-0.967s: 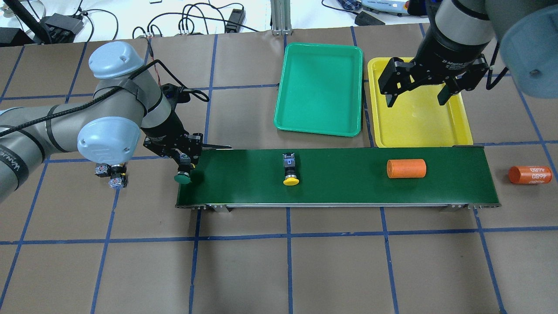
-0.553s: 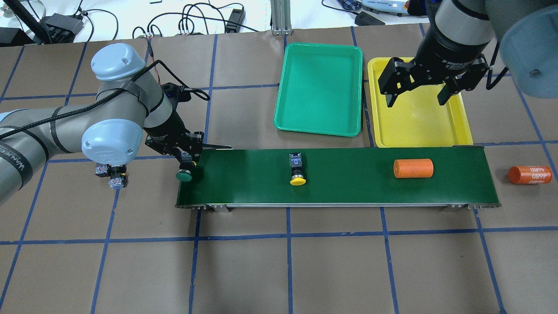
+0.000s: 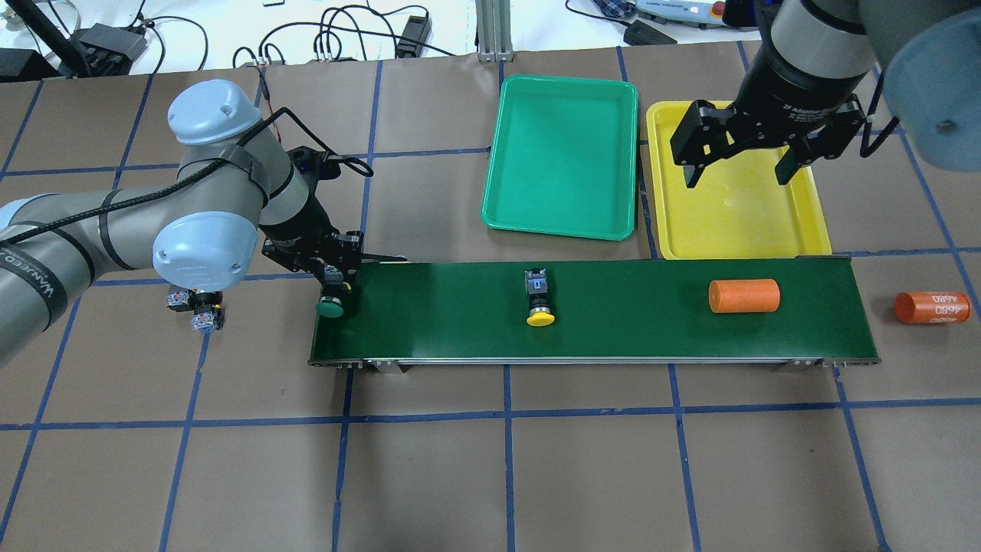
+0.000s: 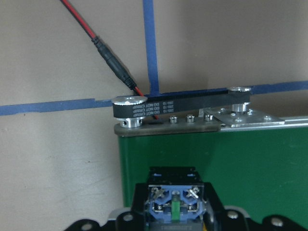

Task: Sort buttons by color to trays
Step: 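Place the green-capped button on the conveyor belt and release, then move left gripper to yellow button while right grasps belt's yellow button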

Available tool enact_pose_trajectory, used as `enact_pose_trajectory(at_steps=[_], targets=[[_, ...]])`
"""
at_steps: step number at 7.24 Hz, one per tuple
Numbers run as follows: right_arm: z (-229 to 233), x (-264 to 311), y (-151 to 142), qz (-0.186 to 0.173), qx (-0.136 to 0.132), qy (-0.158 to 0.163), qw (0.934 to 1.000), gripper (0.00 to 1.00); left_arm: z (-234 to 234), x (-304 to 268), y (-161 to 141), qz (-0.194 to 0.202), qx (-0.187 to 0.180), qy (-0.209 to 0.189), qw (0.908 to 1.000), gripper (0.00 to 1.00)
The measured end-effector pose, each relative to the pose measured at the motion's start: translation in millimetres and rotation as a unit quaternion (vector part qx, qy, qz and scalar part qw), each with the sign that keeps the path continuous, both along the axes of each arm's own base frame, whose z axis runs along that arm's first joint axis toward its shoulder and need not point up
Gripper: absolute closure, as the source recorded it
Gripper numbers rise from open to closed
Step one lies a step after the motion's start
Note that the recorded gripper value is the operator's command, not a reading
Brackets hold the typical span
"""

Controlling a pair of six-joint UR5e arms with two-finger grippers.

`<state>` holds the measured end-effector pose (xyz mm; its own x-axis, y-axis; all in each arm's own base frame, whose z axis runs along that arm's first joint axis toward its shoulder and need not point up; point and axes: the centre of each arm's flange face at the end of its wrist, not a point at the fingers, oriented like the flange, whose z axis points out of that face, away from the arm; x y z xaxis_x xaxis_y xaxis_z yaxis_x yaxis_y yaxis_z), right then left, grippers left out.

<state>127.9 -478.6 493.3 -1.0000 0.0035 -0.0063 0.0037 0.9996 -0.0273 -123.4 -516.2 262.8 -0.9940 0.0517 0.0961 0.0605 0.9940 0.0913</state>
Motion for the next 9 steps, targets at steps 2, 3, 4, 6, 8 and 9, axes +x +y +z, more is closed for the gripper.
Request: enact_pose_trajectory(at_steps=[2,3,4,6,8,9], targets=[[0.1,0.2,0.1,0.000,0.000,0.000,1.0000,0.00,5.3,-2.2,4.6,0.000,-0.003,0.003,1.0000,0.00],[0.0,0.3,0.1,0.000,0.000,0.000,1.0000,0.00,13.1,-2.8,6.7,-0.001,-0.009,0.002,1.0000,0.00],[-0.1,0.3,0.0,0.001,0.000,0.000,1.0000,0.00,28.3,-1.3,8.3,0.000,-0.022,-0.001,0.9998,0.00],[-0.3,0.4,0.0,0.001,0.000,0.000,1.0000,0.00,65.9,26.6,1.9,0.017,-0.058,-0.021,0.9979,0.00],[-4.9,0.0,1.7,0.000,0.005,0.000,1.0000,0.00,73.7,103.7,-17.4,0.073,-0.078,-0.059,0.9925,0.00],[-6.5,-0.1,3.5,0.000,0.006,-0.001,1.0000,0.00,67.0,141.9,-18.6,0.086,-0.076,-0.065,0.9913,0.00]])
